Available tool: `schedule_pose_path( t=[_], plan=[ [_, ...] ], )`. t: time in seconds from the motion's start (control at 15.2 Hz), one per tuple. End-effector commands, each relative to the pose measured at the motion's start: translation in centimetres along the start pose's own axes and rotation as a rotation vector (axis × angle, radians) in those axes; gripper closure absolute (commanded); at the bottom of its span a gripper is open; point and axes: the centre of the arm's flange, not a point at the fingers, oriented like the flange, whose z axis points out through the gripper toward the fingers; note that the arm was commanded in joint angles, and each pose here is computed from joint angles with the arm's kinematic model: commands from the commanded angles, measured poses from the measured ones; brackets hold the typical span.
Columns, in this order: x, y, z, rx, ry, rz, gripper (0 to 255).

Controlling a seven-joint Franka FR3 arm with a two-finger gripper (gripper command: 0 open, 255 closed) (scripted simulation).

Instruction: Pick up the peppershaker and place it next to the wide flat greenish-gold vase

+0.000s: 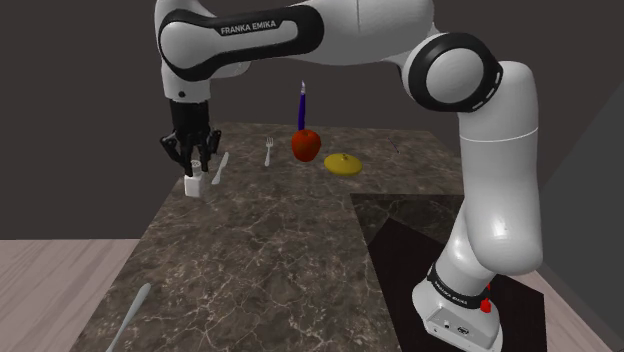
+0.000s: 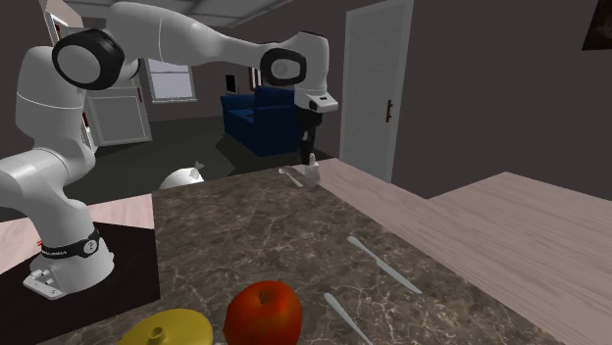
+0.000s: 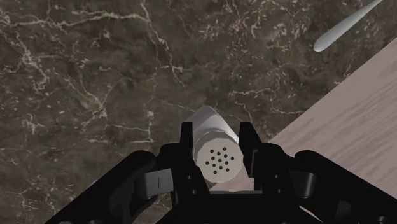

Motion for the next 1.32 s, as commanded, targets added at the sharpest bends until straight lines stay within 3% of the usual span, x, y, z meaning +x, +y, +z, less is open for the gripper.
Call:
schedule_pose_path(
  t=[0.0,0.66,1.25],
  plan=[
    [0.0,-0.1,-1.0,0.0,0.0,0.0,255],
    [-0.4,-0.7,-5.8,0.0,0.0,0.0,255],
    [-5.2,10.1,-6.9,0.0,0.0,0.0,255]
  ],
)
